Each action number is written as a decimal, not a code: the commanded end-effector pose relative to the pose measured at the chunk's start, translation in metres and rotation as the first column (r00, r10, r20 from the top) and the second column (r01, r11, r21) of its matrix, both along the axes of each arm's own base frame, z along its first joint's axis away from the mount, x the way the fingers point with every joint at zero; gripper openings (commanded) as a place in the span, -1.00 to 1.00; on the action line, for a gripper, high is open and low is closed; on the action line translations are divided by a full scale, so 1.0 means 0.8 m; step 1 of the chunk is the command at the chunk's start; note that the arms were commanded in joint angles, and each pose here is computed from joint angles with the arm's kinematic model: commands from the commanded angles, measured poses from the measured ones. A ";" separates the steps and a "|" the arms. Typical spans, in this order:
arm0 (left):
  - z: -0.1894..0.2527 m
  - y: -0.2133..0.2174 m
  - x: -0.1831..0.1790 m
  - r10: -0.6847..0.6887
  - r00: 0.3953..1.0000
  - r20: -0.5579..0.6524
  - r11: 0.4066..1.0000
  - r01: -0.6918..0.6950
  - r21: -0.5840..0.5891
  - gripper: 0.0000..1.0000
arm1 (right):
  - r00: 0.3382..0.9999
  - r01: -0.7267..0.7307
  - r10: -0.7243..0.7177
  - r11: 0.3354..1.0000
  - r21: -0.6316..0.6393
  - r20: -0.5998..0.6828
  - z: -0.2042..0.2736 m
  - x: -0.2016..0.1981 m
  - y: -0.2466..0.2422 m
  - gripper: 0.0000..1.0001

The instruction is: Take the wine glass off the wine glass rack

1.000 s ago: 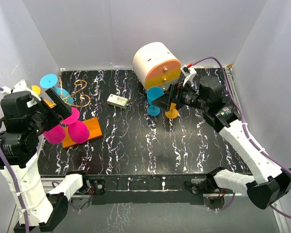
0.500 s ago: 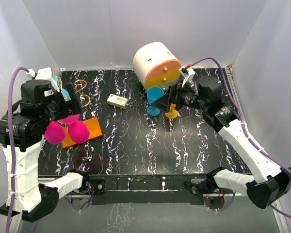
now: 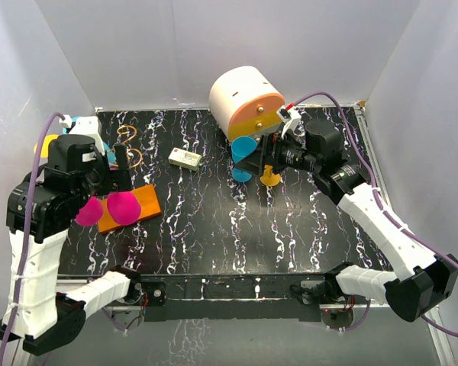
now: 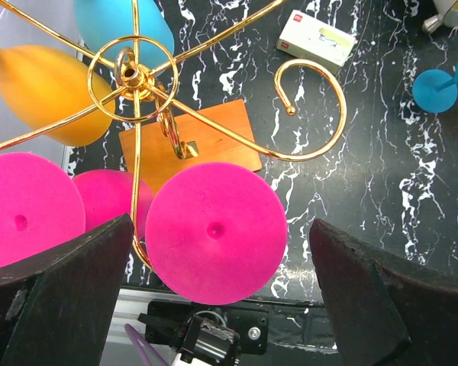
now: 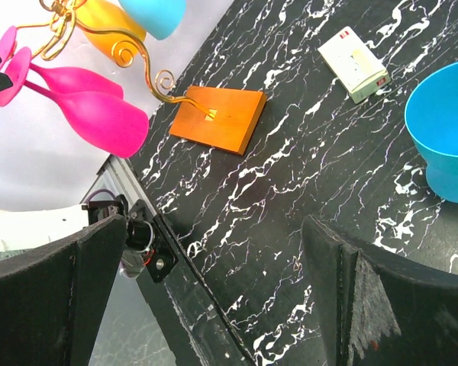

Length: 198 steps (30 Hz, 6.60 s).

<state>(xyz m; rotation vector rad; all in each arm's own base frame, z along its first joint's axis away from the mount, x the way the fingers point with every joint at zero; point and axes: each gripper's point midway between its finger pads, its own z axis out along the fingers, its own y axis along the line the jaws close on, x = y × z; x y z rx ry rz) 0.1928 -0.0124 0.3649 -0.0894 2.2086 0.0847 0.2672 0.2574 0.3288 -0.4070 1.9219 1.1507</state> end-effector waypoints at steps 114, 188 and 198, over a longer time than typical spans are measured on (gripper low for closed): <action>0.090 -0.143 0.013 -0.047 0.957 0.285 0.645 0.247 -0.723 -0.01 | 0.954 -0.197 0.277 0.867 0.457 -0.113 0.057 -0.090 0.093 0.96; 0.062 -0.128 -0.036 0.096 0.975 0.200 0.449 0.137 -0.883 0.97 | 0.359 0.924 -0.696 0.168 -0.344 0.622 0.111 0.067 -0.267 -1.00; 0.062 -0.124 -0.041 0.101 0.975 0.199 0.458 0.132 -0.879 0.97 | 0.590 0.754 -0.718 0.328 -0.569 0.368 0.016 0.111 -0.230 -1.00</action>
